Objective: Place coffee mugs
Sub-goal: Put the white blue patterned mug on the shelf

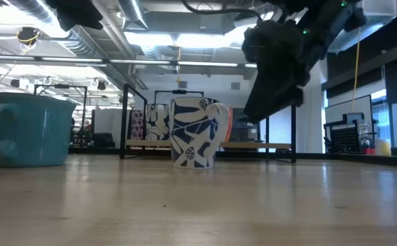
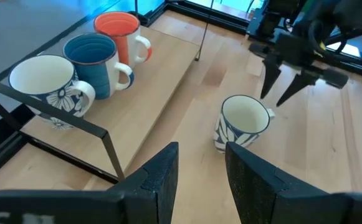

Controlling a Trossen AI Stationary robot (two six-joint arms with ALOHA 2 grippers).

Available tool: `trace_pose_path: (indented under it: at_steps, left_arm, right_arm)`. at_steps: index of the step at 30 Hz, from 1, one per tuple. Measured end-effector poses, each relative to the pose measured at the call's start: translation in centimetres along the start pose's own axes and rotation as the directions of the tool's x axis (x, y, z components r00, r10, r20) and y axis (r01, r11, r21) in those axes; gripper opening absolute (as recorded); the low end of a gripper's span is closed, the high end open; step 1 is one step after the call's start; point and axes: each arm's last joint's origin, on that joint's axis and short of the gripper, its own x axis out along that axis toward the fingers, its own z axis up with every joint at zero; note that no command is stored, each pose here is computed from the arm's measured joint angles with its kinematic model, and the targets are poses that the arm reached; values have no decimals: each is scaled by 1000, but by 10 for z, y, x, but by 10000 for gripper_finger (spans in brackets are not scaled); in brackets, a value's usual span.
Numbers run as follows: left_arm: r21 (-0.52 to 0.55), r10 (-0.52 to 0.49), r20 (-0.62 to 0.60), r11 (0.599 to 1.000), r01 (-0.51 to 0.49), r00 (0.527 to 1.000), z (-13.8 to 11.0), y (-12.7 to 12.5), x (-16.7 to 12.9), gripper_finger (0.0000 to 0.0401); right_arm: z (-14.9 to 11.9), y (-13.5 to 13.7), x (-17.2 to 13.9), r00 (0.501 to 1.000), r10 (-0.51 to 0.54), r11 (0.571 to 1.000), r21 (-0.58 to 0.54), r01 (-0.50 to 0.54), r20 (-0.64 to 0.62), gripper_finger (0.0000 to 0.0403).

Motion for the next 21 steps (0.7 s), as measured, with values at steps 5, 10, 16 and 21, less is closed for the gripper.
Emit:
trace_pose_path:
  at_steps: [5, 10, 16, 21]
  left_arm:
    - [1, 0, 0, 1000, 0, 1000, 0, 0, 0, 126]
    - [4, 0, 0, 1000, 0, 1000, 0, 0, 0, 126]
    - [112, -36, -9, 993, 36, 999, 0, -1, 0, 126]
    - [137, -74, -18, 988, 76, 997, -1, -2, 0, 126]
  right_arm:
    - [-6, 25, -16, 995, 104, 977, 187, -101, -3, 149]
    - [13, 58, -42, 990, 130, 970, 201, -136, 46, 149]
    - [51, 92, -94, 995, 1, 991, 135, -15, 100, 149]
    - [64, 129, -96, 995, -12, 995, 104, 2, 95, 149]
